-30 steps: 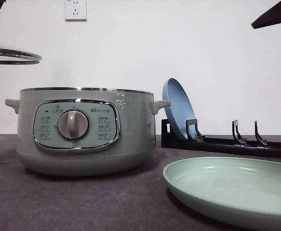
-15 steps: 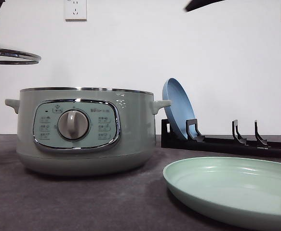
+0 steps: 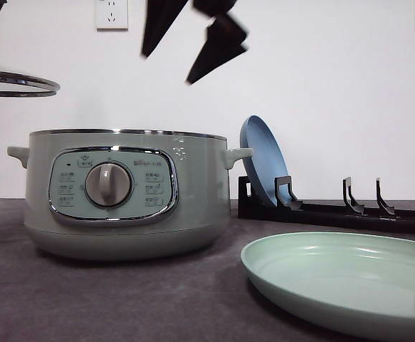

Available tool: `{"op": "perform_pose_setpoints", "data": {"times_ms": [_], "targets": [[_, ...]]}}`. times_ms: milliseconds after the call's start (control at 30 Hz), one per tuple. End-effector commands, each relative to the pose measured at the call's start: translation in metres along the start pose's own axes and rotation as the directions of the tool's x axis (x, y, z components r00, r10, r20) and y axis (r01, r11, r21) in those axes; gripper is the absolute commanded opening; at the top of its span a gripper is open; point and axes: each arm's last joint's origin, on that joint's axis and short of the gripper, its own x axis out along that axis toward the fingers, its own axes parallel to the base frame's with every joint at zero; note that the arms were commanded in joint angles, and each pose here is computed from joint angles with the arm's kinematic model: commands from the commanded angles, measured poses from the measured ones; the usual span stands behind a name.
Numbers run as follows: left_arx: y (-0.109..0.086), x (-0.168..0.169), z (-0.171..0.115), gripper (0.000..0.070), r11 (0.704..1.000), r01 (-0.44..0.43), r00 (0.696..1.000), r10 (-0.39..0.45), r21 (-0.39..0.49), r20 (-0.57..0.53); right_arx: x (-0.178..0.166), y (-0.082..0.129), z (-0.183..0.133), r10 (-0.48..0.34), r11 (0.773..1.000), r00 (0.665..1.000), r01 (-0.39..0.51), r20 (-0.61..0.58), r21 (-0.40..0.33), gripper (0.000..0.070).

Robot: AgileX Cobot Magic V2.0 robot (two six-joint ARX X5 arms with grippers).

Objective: Transfer potato from steamer to green plate

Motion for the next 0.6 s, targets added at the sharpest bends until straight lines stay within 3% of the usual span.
{"op": "perform_pose_setpoints", "data": {"times_ms": [0,233,567], "targets": [[0.001,-0.023,0.003,0.0003,1.0,-0.003,0.996,0.004,-0.005,0.089,0.014,0.003,0.007,-0.009,0.998,1.0,0.009,-0.007,-0.068,0.0572],[0.001,-0.022,0.003,0.0003,1.0,-0.003,0.997,0.003,-0.005,0.083,0.056,0.0,0.006,-0.022,0.993,0.997,0.013,-0.073,-0.118,0.0572],[0.001,-0.022,0.001,0.0003,1.0,-0.002,0.998,0.003,-0.007,0.062,0.094,-0.007,0.003,-0.014,0.993,0.996,0.003,-0.09,-0.12,0.0573]]}}
